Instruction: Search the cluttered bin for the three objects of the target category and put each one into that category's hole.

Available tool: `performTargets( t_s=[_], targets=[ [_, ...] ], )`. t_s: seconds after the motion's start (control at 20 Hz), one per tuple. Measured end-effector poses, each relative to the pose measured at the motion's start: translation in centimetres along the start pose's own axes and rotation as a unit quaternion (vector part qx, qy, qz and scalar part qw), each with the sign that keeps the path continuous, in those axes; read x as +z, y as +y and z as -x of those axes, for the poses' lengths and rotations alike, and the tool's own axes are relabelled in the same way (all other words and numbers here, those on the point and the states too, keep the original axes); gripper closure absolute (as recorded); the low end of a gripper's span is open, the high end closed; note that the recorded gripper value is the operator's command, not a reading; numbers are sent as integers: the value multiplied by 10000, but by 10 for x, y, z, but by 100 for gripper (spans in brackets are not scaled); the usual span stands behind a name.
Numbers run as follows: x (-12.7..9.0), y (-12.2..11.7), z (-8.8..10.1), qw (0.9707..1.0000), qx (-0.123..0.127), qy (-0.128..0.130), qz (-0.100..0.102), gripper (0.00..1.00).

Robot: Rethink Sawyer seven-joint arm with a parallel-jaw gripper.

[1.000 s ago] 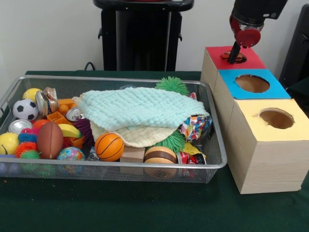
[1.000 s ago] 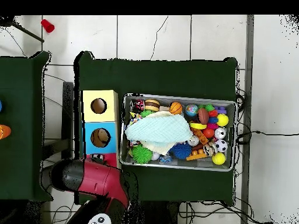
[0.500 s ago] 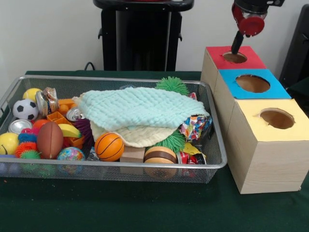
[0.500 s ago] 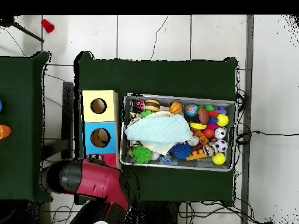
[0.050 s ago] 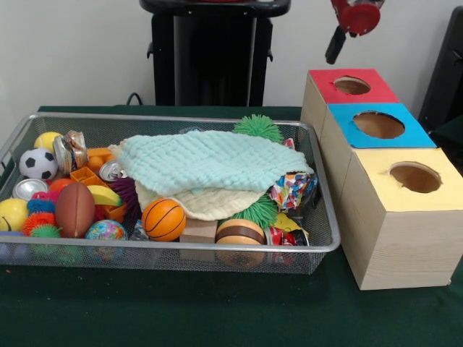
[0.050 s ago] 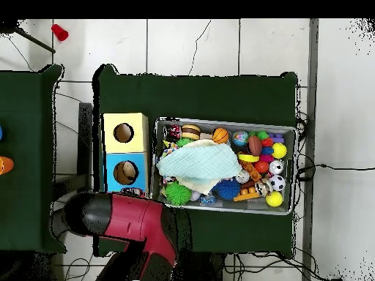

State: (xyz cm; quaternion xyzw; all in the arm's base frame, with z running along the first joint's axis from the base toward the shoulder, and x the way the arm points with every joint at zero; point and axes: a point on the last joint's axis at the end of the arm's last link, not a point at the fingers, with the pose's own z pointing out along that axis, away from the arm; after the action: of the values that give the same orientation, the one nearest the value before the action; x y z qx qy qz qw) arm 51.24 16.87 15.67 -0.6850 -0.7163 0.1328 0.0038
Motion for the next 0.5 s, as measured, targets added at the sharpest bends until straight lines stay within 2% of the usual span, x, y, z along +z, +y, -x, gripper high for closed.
performTargets(
  t_s=[0.3,0.35,0.5],
  targets=[
    [-13,24,35,9992,-34,-301,242,100],
    [-17,32,47,9985,-54,-433,322,100],
    [-23,45,65,9964,-134,-725,425,100]
  ],
)
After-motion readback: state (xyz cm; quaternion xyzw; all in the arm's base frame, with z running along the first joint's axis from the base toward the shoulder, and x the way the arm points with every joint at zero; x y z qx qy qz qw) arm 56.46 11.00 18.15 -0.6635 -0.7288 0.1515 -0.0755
